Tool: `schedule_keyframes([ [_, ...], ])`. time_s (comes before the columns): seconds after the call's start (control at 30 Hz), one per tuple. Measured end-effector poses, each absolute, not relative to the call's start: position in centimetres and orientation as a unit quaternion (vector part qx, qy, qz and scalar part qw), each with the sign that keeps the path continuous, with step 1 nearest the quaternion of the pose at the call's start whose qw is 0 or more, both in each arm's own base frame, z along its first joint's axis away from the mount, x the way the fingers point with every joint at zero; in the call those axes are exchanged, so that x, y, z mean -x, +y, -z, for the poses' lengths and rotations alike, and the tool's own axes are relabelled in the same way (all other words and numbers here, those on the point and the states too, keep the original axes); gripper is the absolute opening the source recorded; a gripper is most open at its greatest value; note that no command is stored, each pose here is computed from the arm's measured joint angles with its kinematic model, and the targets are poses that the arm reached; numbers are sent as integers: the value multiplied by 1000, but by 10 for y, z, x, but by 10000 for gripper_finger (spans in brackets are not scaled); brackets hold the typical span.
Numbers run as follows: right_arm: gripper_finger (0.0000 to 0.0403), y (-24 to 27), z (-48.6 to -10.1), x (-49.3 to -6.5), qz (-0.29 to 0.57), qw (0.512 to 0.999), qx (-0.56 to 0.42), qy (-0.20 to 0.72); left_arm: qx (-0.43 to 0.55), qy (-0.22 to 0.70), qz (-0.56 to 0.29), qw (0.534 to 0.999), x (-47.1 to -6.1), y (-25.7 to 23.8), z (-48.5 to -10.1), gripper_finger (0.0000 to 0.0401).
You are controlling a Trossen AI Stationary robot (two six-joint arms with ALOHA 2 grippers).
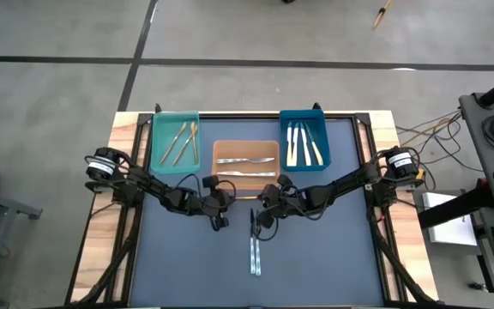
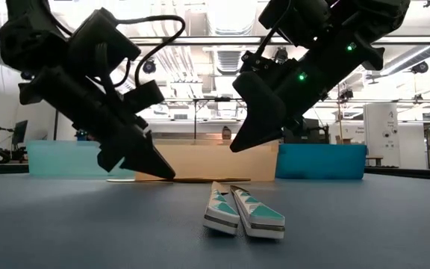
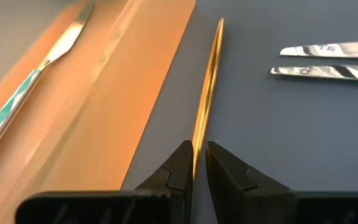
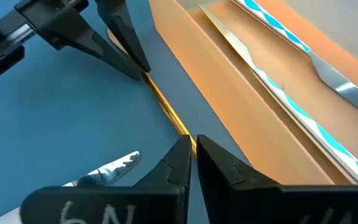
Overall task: Sort silverware by color (type)
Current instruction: Put the gold knife into the green bin
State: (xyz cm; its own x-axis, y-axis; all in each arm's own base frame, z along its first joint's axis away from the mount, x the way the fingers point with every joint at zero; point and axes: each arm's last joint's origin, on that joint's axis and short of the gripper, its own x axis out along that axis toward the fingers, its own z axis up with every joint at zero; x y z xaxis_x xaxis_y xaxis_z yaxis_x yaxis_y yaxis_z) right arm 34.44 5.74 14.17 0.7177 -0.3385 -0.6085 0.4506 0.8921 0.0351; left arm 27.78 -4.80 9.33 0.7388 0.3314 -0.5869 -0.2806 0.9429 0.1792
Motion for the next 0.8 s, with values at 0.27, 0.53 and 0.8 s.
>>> schedule_keyframes([
  [0.27, 18, 57, -142, -344, 214, 922, -89, 309, -45, 328, -165, 929, -279, -48, -87, 21],
  [0.53, 18, 57, -142, -344, 213, 922, -89, 309, 5, 330, -115, 937, -277, -54, -95, 12],
  [0.8, 18, 57, -142, -344, 213, 922, -90, 309, 12, 330, -116, 937, -276, -55, -97, 38],
])
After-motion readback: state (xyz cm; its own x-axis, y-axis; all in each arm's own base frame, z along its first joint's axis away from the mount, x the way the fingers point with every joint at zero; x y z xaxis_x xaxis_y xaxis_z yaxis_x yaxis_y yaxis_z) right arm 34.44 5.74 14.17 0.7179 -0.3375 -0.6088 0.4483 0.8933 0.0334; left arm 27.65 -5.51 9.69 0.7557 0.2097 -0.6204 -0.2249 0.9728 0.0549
